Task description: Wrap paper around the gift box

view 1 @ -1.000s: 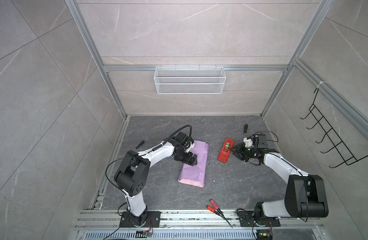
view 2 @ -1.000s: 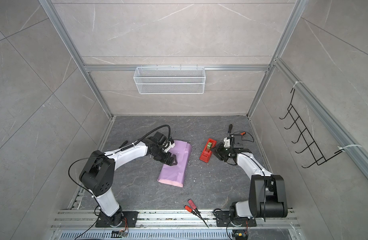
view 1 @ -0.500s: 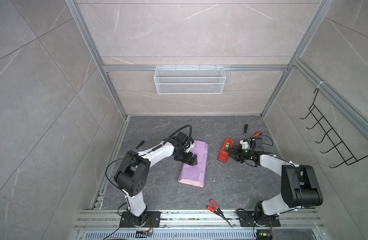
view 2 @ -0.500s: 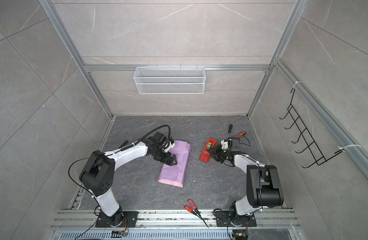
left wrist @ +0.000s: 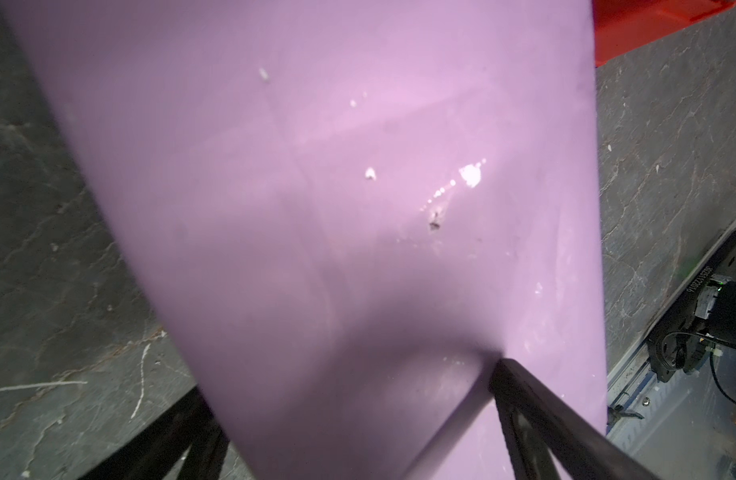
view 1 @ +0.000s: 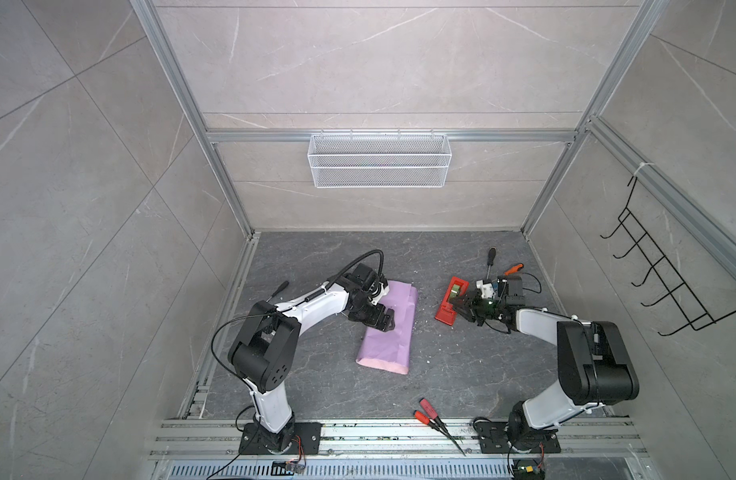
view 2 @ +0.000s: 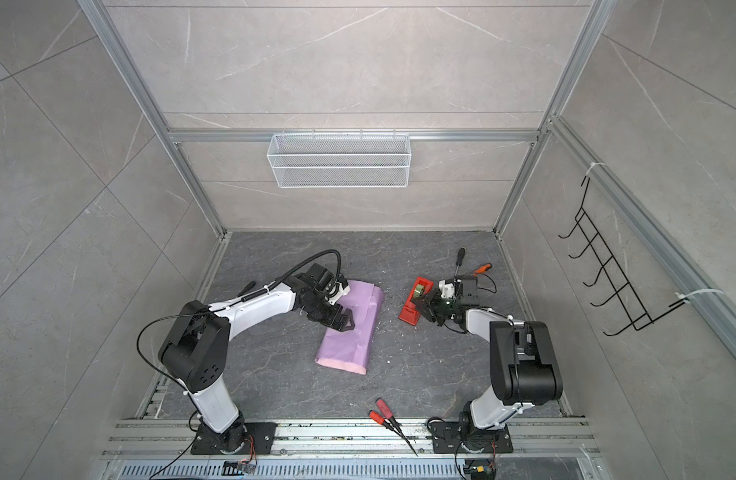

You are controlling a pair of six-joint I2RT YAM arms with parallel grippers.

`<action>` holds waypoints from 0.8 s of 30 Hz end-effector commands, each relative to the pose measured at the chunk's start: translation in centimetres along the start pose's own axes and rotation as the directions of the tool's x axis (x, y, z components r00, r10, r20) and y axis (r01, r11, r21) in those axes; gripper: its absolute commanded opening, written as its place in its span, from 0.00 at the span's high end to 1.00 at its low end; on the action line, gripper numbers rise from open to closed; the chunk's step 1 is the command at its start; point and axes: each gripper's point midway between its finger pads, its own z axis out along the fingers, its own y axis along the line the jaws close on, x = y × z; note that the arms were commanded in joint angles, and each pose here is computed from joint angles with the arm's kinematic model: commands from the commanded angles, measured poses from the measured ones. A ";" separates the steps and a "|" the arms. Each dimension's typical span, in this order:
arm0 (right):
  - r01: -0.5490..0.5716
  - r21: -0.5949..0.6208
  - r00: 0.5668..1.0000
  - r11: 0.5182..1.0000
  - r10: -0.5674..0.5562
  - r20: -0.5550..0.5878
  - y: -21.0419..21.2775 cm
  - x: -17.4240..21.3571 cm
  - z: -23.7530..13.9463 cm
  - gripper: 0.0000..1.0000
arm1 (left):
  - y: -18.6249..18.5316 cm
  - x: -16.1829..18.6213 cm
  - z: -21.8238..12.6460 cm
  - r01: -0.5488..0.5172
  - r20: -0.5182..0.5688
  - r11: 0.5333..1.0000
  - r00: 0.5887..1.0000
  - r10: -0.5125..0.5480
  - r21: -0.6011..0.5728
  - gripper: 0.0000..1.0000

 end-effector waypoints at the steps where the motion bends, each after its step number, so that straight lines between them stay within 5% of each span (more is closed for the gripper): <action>1: -0.043 0.030 0.999 0.999 0.043 -0.001 -1.8 0.2 0.7 0.72 | 1.5 1.5 1.2 -0.004 -0.045 0.997 0.999 0.000 -0.081 0.03; 11: -0.066 0.013 0.998 0.998 0.066 -0.019 -2.5 0.4 1.5 0.80 | 1.5 1.6 1.2 -0.007 -0.047 0.997 0.999 0.003 -0.083 0.03; 19: -0.053 -0.027 0.998 0.998 0.052 -0.026 -0.5 0.1 1.6 0.99 | 1.5 1.5 1.2 -0.007 -0.047 0.997 0.999 0.003 -0.083 0.03; 24: -0.056 -0.061 0.998 0.997 0.056 -0.010 1.4 -0.9 1.4 1.00 | 1.6 1.6 1.2 -0.008 -0.047 0.996 0.999 0.004 -0.085 0.03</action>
